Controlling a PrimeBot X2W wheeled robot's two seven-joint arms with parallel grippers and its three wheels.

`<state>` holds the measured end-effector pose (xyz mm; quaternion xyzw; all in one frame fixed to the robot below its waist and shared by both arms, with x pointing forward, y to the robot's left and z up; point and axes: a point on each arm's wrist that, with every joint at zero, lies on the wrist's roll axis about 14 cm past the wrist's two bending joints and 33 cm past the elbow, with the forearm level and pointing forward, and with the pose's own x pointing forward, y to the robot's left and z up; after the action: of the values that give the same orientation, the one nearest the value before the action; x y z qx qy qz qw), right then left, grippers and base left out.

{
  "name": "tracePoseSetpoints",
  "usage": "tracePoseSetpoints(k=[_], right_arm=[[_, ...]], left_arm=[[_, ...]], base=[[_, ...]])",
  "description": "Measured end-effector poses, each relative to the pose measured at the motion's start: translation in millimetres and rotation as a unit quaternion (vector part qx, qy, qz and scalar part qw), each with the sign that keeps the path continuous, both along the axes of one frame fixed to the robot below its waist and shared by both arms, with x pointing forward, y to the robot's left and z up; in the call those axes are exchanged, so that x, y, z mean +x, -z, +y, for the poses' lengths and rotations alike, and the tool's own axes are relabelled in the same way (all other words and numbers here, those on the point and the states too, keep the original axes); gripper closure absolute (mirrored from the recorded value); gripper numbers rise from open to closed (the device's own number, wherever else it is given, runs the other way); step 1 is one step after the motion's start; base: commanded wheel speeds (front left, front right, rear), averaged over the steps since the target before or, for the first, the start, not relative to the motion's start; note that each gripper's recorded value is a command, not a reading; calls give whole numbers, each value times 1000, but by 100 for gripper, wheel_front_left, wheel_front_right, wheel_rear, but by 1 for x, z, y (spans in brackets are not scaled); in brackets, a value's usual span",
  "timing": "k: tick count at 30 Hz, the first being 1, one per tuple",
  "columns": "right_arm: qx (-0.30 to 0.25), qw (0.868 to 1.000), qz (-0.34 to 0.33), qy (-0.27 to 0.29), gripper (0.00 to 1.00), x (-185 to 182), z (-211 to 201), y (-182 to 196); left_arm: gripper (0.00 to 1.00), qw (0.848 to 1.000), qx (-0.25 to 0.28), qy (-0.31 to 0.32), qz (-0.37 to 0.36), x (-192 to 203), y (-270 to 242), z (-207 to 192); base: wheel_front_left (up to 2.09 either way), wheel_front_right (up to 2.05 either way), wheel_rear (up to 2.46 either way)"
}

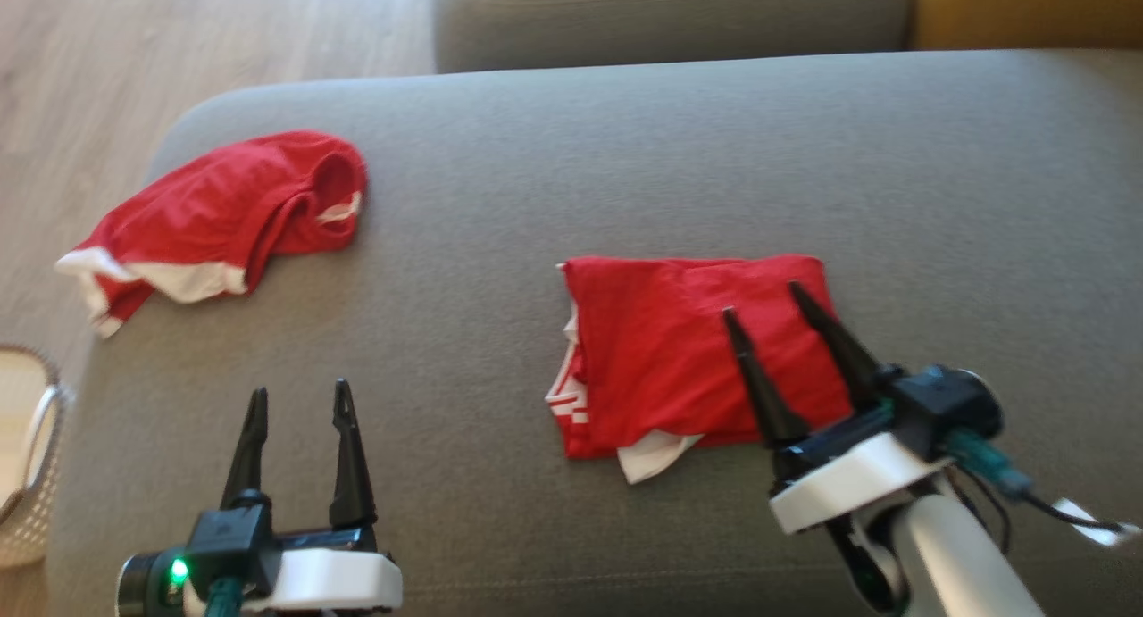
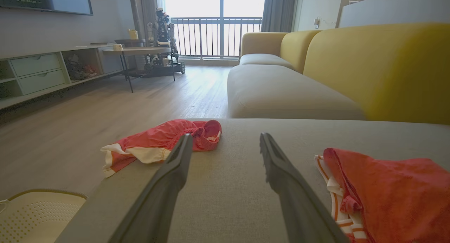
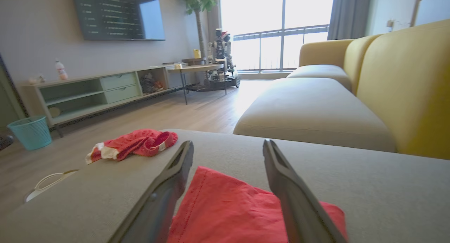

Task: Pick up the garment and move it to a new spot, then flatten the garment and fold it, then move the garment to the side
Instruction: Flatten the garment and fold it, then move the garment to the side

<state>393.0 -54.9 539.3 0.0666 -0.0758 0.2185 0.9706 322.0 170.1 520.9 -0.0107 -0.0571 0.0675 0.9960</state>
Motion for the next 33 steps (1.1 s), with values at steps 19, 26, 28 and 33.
tracePoseSetpoints(k=[19,26,28,33], right_arm=[[-27,993,24,114,5,-51,-75,23],[-27,991,27,126,0,-52,-83,25],[-27,991,28,127,0,-52,-83,25],[-27,991,29,131,0,-50,-86,26]], left_arm=[[0,998,14,62,-3,-18,-2,-19],[0,997,18,73,10,-21,7,-22],[0,997,21,75,12,-21,8,-23],[0,997,23,78,15,-22,10,-25]], base=[[0,0,0],[0,0,0],[0,0,0],[0,0,0]])
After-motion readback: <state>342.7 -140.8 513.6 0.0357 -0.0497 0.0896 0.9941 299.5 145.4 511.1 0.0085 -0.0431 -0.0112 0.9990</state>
